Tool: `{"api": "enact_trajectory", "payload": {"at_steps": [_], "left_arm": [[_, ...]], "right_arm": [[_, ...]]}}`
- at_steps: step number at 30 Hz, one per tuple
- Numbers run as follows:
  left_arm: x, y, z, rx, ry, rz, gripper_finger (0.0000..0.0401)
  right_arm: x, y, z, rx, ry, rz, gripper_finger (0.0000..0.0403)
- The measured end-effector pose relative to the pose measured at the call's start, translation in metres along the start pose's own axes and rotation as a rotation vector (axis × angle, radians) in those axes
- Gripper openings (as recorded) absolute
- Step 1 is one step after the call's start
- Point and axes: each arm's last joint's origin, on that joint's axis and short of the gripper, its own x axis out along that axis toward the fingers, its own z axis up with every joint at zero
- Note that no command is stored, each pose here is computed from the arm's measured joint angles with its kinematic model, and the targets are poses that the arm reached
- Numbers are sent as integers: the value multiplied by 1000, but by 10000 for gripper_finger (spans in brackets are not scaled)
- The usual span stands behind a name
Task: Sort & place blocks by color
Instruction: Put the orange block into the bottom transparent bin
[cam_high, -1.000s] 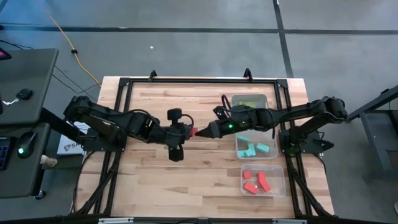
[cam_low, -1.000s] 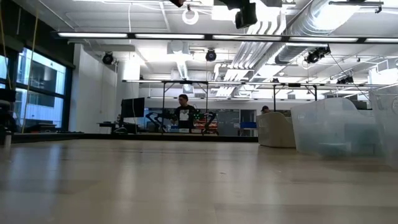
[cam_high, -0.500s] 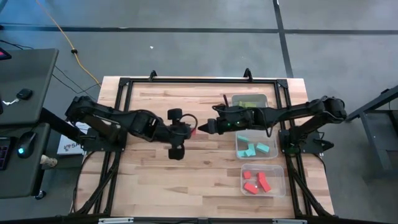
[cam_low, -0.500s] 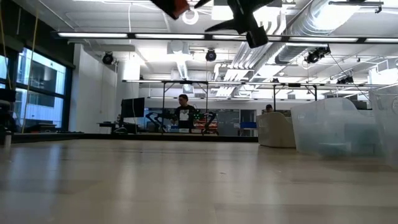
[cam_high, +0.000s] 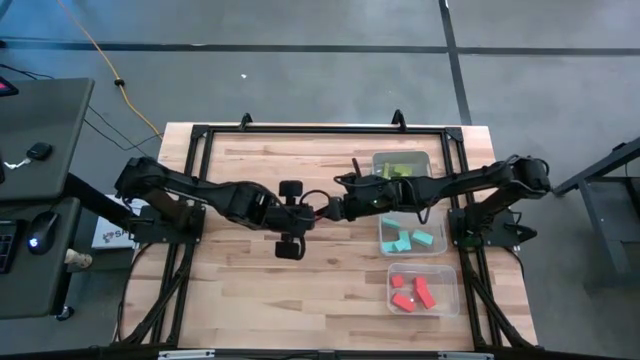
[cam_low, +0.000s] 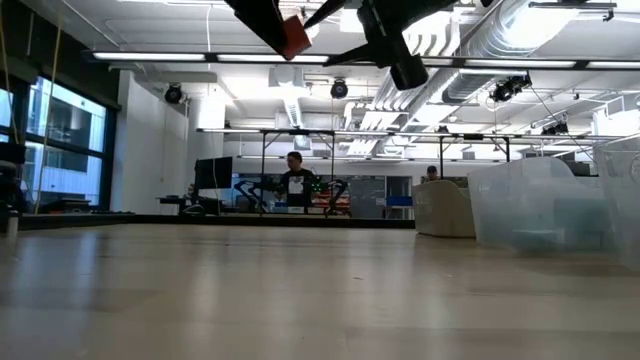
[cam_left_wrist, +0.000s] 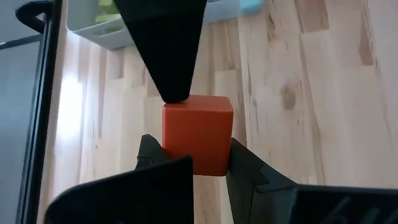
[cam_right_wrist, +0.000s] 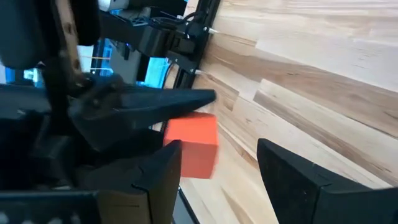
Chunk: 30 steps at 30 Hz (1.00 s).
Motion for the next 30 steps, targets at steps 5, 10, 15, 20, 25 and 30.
{"api": "enact_trajectory", "payload": {"at_steps": [5, 10, 15, 20, 25, 30], "left_arm": [[8, 2, 0, -3, 32, -15, 12], [15, 4, 1, -11, 36, -14, 12], [19, 3, 3, 0, 30, -18, 12], [20, 3, 6, -10, 0, -19, 12], [21, 5, 7, -19, -6, -14, 12], [21, 6, 8, -26, -21, -5, 12]], "right_arm": [[1, 0, 0, 2, -1, 5, 201], [2, 1, 0, 2, 9, 21, 201], [9, -4, -3, 17, 36, 1, 201], [12, -6, -4, 17, 39, -7, 201], [12, -6, -3, 18, 42, -6, 199], [12, -6, -3, 16, 45, -2, 165]]}}
